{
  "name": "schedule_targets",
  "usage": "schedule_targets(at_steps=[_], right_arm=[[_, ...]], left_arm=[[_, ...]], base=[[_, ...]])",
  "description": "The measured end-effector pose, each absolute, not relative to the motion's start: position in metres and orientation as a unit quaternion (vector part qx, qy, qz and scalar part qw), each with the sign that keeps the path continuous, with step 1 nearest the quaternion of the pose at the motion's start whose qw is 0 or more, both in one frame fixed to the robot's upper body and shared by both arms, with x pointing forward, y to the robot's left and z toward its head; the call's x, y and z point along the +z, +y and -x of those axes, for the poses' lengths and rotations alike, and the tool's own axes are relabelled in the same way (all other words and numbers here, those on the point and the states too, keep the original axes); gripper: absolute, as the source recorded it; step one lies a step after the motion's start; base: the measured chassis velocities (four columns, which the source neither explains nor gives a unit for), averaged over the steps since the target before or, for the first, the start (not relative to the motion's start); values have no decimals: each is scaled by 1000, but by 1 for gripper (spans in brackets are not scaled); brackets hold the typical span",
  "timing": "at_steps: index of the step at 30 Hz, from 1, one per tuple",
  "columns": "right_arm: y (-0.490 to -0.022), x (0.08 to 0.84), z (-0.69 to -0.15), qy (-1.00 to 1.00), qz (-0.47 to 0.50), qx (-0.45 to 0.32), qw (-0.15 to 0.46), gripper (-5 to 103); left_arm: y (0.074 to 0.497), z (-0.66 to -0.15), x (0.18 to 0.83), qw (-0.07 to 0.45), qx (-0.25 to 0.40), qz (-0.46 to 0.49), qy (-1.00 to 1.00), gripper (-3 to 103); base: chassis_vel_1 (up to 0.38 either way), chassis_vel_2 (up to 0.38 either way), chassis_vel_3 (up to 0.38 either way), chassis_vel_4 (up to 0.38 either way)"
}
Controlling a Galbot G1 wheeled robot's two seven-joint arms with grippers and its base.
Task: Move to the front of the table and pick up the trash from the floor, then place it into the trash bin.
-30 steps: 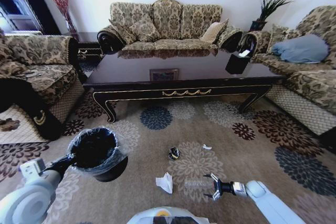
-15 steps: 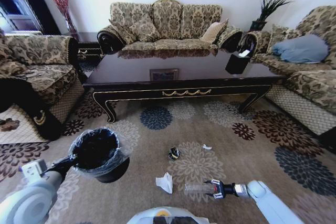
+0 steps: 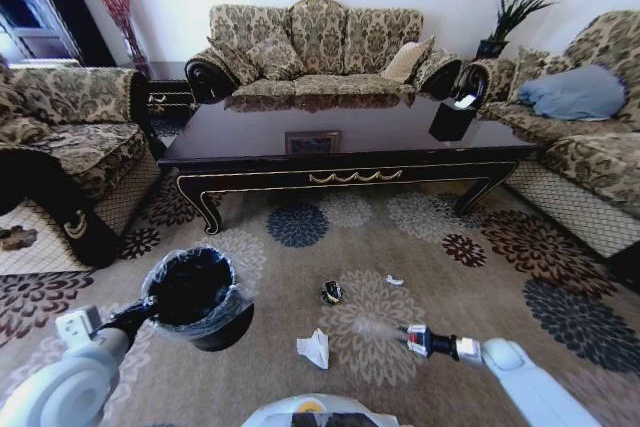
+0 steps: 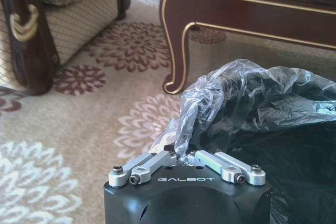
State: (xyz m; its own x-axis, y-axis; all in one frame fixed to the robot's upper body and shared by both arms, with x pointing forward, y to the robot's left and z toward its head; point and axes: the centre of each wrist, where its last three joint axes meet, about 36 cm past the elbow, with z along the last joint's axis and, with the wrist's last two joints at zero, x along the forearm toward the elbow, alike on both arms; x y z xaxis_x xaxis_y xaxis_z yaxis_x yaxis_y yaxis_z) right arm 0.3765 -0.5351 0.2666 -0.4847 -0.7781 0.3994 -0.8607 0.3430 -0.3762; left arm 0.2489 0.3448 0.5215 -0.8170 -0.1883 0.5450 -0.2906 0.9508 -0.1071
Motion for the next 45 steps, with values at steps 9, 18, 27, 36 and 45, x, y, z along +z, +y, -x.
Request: schedule_targets(at_steps=[9,18,27,36,45], right_arm=[[-503,362,-409,-825,-473,306,-51,23],[-442,402,-410,-861,-445,200,-142,23],[-335,420,-397,-887,-430,-10,-167,23],[-254,436,-388,-864,-467,-111,-153,23],[-203,432,-420,-843,-494,-133,-166,23]], left_arm=[[326,-251,507,296,106,-84,-946,4],[314,-259,494,297,115,-54,-946,4],[304,-268,481,294,110,-31,-949,4],[303,-278,466,309,103,-18,-945,4],[294,-293,456,315,99,13,-944,4]], base=[[0,0,0,0],[0,0,0,0],[0,0,0,0],[0,0,0,0],[0,0,0,0]])
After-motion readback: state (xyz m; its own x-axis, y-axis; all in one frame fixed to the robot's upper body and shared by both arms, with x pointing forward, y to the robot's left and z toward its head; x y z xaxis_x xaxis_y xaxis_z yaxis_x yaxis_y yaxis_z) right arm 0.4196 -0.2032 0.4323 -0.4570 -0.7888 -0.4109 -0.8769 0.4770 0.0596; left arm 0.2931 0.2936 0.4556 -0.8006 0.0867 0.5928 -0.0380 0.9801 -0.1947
